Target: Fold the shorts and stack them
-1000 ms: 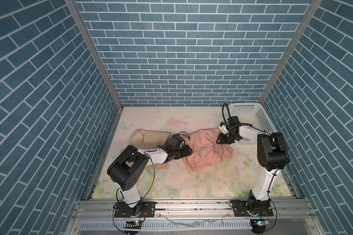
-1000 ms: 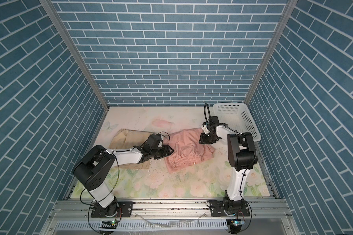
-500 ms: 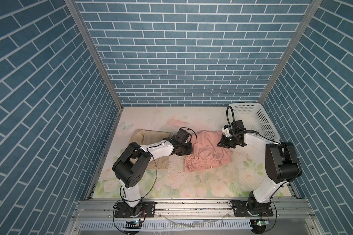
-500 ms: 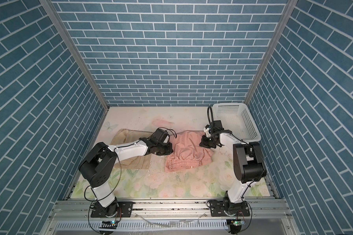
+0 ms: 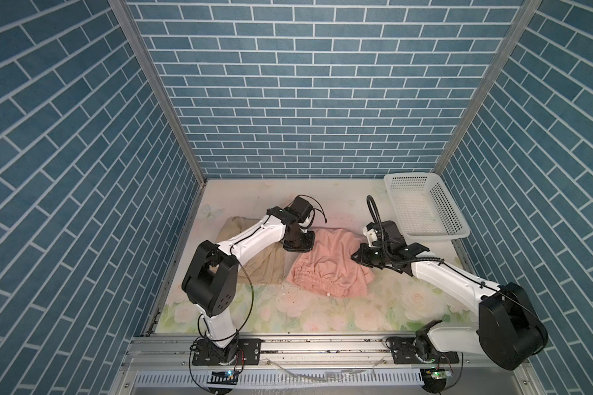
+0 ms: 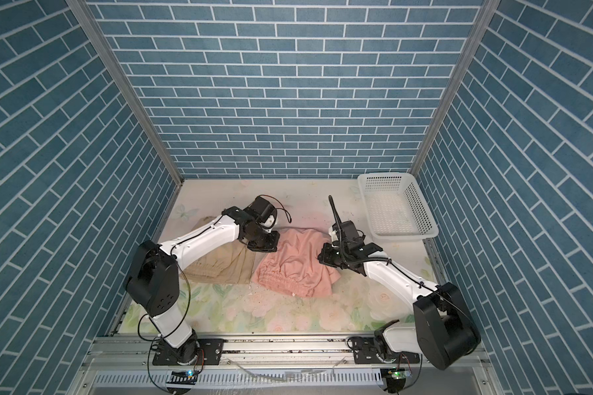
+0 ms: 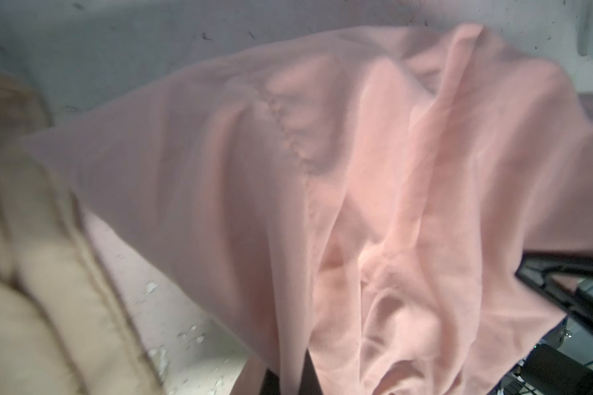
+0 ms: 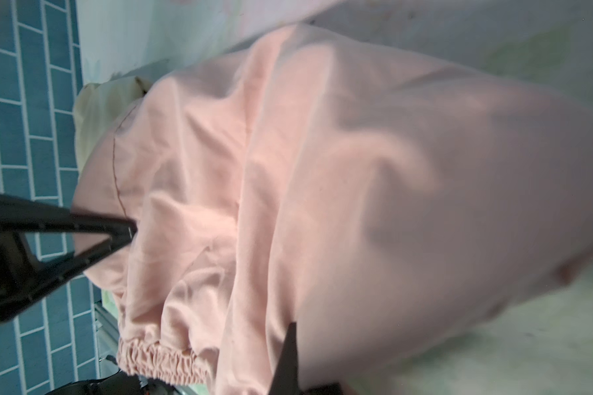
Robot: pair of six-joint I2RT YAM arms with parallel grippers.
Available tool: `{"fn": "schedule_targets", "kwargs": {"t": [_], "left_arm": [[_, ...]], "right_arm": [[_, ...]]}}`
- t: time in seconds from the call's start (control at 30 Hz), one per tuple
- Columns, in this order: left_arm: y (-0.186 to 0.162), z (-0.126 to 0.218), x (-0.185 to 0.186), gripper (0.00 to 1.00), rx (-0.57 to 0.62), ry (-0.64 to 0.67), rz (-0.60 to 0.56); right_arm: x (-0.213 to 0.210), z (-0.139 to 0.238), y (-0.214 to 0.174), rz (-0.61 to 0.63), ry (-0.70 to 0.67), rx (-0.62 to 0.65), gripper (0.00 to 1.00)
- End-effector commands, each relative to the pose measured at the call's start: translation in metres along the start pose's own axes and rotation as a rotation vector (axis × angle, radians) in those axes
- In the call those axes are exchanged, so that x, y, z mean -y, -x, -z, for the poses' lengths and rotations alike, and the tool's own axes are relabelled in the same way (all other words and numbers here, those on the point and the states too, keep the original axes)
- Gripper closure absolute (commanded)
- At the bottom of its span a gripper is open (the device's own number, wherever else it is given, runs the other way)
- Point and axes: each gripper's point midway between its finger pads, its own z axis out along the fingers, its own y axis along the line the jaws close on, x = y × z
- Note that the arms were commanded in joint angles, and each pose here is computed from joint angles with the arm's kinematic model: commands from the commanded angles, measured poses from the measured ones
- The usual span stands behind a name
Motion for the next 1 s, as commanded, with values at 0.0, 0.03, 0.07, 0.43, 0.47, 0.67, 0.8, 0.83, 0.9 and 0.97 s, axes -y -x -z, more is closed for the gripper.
{"fn": "schedule_targets", "kwargs": {"t": [0.0,0.03,0.07,0.43,0.47,0.67,0.8,0.83,0.9,0.97], "left_arm": [[-0.02,0.054,-0.021,1.0,-0.066,0.049,-0.022],[-0.021,0.064,-0.028,1.0,-0.065,0.07,-0.016],[-0.022,0.077,-0.038,1.0,-0.057,0.095,-0.009],[-0.033,0.168,-0.117,1.0,0.079,0.177,0.145],[-0.035,0.174,-0.116,1.0,0.088,0.174,0.142],[-0.05,0.226,-0.139,1.0,0.212,0.168,0.218],[-0.056,0.267,-0.167,1.0,0.287,0.248,0.281],[-0.053,0.272,-0.167,1.0,0.307,0.242,0.284],[-0.05,0.277,-0.169,1.0,0.306,0.244,0.288],[-0.047,0.277,-0.178,1.0,0.3,0.27,0.302]], "right_arm": [[-0.028,-0.001,0.014,-0.081,0.034,0.119,1.0],[-0.036,-0.005,0.015,-0.069,0.042,0.128,1.0],[-0.047,-0.009,0.016,-0.051,0.053,0.139,1.0],[-0.218,-0.05,0.026,0.229,0.342,0.112,1.0],[-0.232,-0.049,0.025,0.251,0.361,0.11,1.0],[-0.315,-0.04,0.024,0.349,0.526,0.082,1.0],[-0.378,-0.042,0.007,0.421,0.659,0.038,1.0],[-0.389,-0.044,0.001,0.427,0.687,0.026,1.0],[-0.403,-0.047,-0.008,0.436,0.722,0.005,1.0],[-0.409,-0.052,-0.013,0.419,0.754,-0.002,1.0]]}}
